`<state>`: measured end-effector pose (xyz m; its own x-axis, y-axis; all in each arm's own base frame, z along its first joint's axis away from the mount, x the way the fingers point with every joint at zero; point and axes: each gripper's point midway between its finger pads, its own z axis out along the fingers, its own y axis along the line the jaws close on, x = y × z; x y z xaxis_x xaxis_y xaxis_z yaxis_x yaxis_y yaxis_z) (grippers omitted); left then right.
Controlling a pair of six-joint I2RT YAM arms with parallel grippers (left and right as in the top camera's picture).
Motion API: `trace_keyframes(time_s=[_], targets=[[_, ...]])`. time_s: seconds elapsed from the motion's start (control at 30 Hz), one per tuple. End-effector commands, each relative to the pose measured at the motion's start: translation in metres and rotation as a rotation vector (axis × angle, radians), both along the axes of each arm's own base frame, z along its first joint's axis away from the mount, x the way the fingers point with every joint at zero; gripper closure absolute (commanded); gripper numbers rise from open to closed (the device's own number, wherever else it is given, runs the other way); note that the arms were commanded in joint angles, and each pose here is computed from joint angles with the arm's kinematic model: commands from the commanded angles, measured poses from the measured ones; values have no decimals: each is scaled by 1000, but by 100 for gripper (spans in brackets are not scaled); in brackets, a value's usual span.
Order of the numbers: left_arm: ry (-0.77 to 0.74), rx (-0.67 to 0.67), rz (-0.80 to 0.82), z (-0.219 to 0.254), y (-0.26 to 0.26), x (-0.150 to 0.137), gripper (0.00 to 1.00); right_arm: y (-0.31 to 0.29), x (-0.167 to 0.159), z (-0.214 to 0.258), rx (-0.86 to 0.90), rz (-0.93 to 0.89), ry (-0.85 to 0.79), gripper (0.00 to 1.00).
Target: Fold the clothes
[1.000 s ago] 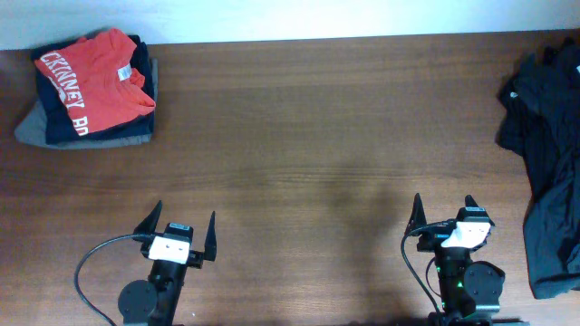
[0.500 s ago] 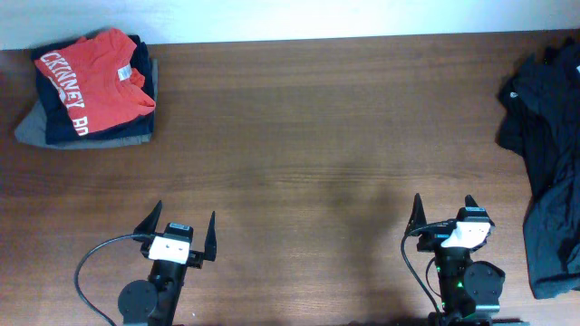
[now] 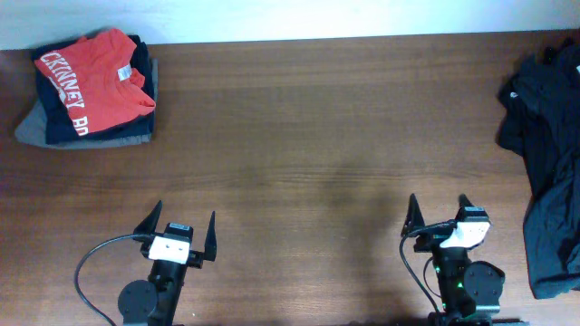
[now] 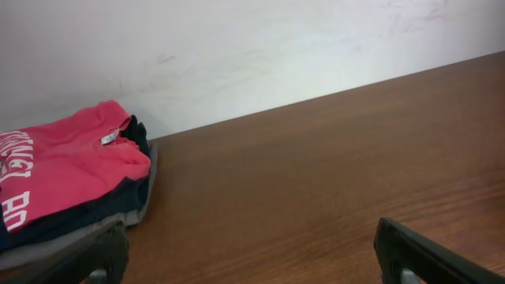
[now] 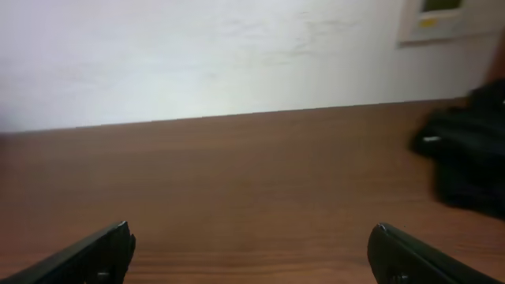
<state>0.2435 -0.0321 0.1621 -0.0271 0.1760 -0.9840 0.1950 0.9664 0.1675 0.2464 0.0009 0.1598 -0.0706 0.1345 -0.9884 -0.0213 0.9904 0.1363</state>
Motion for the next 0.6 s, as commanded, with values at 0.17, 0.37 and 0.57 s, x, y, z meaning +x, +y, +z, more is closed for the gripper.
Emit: trace_keyframes(time_s=[0.17, 0.37, 0.57], targets=[[-4, 17, 15, -1, 3, 0, 1, 52, -10, 2, 349, 291, 52, 2], [-4, 17, 15, -1, 3, 0, 1, 74, -19, 10, 366, 429, 48, 1], [-3, 17, 15, -1, 3, 0, 1, 78, -27, 65, 296, 496, -167, 1]])
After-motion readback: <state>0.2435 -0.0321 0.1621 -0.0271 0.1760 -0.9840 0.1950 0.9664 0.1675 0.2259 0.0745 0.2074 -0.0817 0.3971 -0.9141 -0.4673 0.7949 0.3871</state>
